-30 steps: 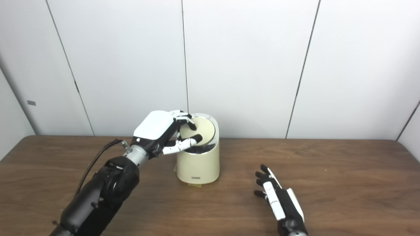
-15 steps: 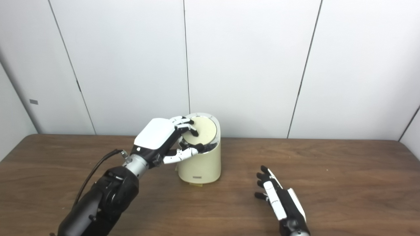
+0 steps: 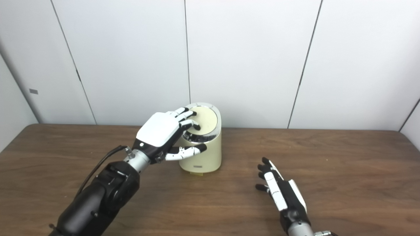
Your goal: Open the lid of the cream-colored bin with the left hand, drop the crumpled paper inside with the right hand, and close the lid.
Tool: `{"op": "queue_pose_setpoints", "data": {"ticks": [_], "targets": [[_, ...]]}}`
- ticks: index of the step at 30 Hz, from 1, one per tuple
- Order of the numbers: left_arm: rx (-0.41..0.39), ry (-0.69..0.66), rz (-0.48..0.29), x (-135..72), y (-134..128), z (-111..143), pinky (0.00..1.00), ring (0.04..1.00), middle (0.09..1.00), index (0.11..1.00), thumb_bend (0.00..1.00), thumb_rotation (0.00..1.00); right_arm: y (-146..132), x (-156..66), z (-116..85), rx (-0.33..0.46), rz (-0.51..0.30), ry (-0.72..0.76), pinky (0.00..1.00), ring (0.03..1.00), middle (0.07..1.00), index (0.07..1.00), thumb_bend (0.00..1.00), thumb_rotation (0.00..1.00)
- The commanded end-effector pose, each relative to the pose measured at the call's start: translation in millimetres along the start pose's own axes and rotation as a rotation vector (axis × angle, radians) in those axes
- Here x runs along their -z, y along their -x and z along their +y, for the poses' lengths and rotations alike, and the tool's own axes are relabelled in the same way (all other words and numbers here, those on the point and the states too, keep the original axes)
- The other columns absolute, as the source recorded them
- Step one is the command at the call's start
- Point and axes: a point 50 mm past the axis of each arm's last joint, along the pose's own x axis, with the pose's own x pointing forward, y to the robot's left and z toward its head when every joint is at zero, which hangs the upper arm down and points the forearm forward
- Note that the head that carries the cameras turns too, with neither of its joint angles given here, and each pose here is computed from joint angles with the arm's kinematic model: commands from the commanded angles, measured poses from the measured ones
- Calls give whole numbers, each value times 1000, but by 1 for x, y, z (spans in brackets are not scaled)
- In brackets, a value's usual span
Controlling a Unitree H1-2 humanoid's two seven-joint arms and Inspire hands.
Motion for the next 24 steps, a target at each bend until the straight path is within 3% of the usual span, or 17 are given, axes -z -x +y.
{"op": "queue_pose_setpoints", "data": {"ticks": [1, 8, 12, 14, 17, 24], "targets": [[163, -28, -7, 0, 2, -24, 917, 972, 945, 764, 593, 999, -1, -11, -4, 0, -46, 7, 773, 908, 917, 961, 523, 1000], [96, 76, 13, 2, 4, -20, 868, 947, 919, 755, 573, 981, -3, -11, -4, -2, -41, -5, 791, 917, 922, 963, 528, 1000], [-42, 272, 46, 6, 9, -14, 782, 862, 850, 745, 529, 865, -4, -9, -4, 13, -29, -33, 784, 916, 920, 957, 513, 1000], [-119, 385, 78, 6, 13, -8, 758, 839, 838, 767, 505, 856, -5, -8, -4, 17, -29, -44, 785, 914, 921, 955, 504, 1000], [-218, 541, 111, 8, 19, 2, 787, 848, 825, 796, 459, 801, -5, -8, -5, 26, -38, -60, 794, 914, 921, 950, 502, 1000], [-325, 726, 156, 13, 44, 15, 781, 843, 840, 832, 456, 786, -8, -9, -6, 89, -140, -151, 773, 876, 875, 896, 528, 986]]}}
